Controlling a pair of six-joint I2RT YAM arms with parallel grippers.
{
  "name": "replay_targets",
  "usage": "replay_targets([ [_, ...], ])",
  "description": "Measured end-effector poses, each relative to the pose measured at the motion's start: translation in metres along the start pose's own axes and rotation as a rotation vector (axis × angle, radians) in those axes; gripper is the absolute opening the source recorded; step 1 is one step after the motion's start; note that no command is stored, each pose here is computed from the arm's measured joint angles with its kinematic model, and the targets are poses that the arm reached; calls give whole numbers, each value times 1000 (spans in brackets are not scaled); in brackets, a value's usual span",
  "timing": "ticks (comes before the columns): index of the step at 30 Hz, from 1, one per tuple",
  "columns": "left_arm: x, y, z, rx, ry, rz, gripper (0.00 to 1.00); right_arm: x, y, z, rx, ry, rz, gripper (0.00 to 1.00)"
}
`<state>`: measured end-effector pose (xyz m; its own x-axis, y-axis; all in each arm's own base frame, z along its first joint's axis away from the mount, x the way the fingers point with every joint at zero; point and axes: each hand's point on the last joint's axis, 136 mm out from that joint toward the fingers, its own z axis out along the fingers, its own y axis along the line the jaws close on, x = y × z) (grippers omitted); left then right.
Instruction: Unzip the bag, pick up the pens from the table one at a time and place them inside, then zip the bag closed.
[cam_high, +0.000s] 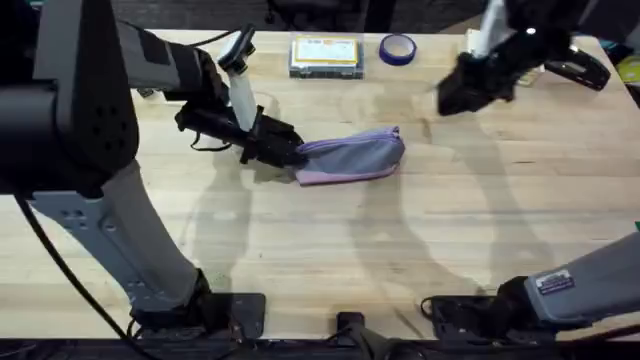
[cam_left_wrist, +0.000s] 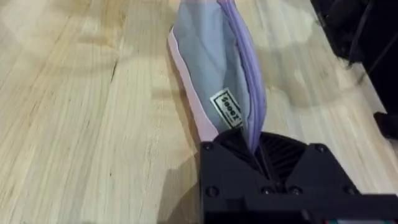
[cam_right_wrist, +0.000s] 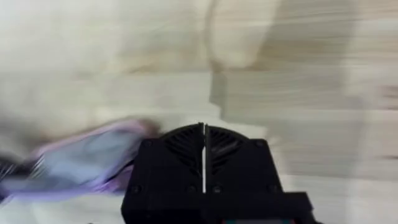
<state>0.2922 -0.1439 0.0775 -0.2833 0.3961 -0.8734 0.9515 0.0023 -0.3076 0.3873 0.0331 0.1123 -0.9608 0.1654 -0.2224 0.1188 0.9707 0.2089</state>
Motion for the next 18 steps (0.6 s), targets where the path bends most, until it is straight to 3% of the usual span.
replay_targets([
  [3,0,0,0,0,1,0,43,-5,-23,-3,52,-15,39,30],
  [7,0,0,0,0,2,0,43,-6,-31,-4,74,-19,50,30],
  [13,1,0,0,0,4,0,43,-5,-27,-10,52,-28,34,30],
  [18,1,0,0,0,4,0,43,-11,-17,-44,22,-119,9,31],
])
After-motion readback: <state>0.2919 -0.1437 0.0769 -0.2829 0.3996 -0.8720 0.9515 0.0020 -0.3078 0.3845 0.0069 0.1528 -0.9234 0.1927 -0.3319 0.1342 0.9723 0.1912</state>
